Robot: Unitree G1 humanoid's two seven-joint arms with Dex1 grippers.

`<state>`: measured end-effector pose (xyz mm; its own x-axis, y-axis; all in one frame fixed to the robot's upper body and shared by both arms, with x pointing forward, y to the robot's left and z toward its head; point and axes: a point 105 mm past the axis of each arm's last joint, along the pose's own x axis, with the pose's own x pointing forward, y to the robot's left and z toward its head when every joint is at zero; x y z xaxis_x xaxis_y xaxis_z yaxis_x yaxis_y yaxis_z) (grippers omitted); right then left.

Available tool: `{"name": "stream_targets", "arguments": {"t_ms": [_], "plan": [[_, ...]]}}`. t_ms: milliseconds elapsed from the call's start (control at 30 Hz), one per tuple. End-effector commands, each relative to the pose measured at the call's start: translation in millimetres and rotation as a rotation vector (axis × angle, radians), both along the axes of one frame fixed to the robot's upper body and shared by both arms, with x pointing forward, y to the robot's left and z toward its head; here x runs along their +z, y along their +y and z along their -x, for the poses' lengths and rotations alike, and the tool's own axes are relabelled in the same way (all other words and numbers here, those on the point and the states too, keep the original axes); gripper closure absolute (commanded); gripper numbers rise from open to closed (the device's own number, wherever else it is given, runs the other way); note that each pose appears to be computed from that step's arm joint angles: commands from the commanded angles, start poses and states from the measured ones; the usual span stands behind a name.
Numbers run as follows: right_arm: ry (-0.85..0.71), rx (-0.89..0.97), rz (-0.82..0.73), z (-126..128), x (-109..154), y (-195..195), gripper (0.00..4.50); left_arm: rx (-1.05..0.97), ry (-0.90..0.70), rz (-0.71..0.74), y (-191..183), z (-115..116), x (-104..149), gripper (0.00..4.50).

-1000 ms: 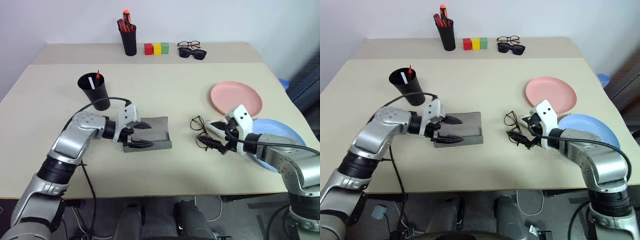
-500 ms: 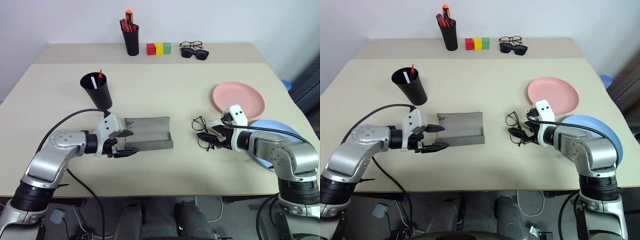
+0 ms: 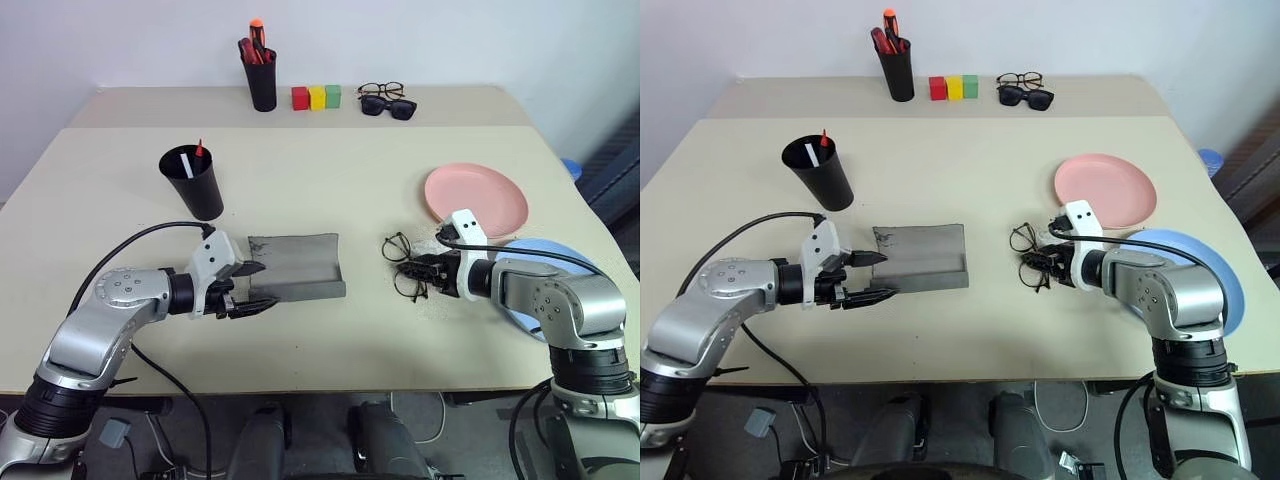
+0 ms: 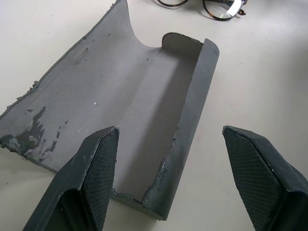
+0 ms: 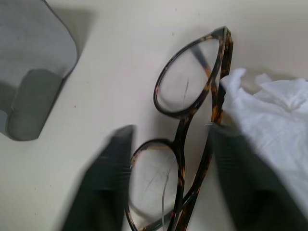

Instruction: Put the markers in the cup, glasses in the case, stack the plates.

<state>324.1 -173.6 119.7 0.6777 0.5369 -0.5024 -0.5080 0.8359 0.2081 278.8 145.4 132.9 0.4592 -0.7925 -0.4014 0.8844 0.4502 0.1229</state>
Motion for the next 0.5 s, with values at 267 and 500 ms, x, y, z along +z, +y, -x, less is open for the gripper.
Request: {"name": "stream_targets", "arguments": {"t_ms": [267, 500], "plan": [[-0.030, -0.006, 0.013, -5, 9, -1, 4.39, -0.020, -0.031, 0.020, -6, 2, 9, 0.97], [-0.155, 0.084, 0.108, -6, 31, 11, 4.39, 0.078, -0.076, 0.037, 8, -7, 14, 0.97]]}}
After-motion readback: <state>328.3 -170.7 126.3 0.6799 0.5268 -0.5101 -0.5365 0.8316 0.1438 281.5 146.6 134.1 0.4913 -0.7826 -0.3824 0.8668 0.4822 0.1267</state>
